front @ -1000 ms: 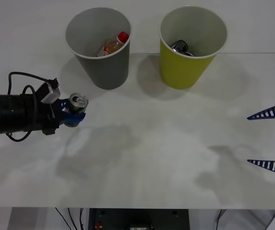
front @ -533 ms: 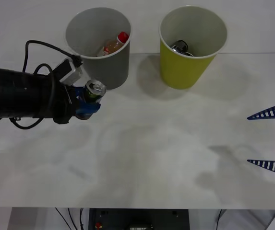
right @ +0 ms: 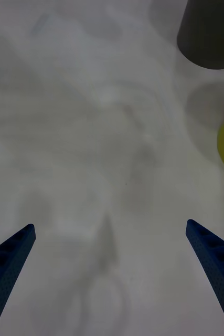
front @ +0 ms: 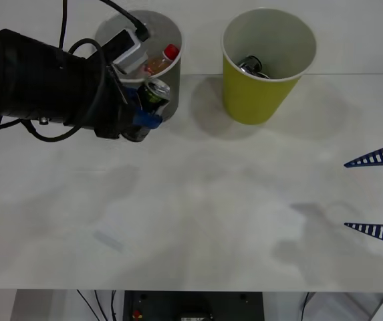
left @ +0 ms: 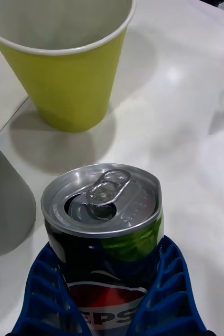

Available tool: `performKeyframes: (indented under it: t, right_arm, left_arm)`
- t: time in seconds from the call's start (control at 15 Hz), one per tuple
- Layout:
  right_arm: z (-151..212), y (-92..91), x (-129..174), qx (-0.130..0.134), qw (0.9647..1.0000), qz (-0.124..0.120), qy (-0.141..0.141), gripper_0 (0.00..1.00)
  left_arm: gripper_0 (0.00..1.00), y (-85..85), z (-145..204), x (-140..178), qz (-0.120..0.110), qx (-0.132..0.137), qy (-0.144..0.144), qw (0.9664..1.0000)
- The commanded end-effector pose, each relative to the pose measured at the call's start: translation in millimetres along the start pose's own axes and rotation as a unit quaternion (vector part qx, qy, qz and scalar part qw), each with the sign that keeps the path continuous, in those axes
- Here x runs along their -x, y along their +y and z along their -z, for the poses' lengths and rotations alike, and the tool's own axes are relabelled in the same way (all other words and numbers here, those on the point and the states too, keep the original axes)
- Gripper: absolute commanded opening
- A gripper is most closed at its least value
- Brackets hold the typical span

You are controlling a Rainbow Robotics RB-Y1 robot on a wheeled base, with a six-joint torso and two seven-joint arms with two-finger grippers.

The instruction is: Put the can into the green bin and the plastic bottle into the gray bin

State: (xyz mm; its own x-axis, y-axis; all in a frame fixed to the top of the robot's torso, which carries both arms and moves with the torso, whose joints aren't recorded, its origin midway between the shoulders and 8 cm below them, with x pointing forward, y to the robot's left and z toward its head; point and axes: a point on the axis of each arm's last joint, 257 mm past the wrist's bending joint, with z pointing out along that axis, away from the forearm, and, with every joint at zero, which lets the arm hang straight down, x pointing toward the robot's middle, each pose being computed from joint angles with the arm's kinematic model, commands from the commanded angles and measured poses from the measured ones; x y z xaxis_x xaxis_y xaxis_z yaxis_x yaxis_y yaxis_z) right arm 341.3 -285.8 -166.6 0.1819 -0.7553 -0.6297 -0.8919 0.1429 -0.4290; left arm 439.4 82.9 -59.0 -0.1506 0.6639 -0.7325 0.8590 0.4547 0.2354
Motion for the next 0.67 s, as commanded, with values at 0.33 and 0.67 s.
performKeyframes:
  t: [0.33, 0.67]
  right_arm:
    - [0, 0.0, 0, 0.000, 1.0000, 0.000, 0.000, 1.00]
    - [0, 0.0, 0, 0.000, 1.0000, 0.000, 0.000, 1.00]
  left_arm:
    - [0.00, 58.4, -5, 92, 0.014, 0.026, -0.008, 0.9995]
    - [0.03, 75.3, -22, 139, 0.013, 0.034, 0.018, 0.9992]
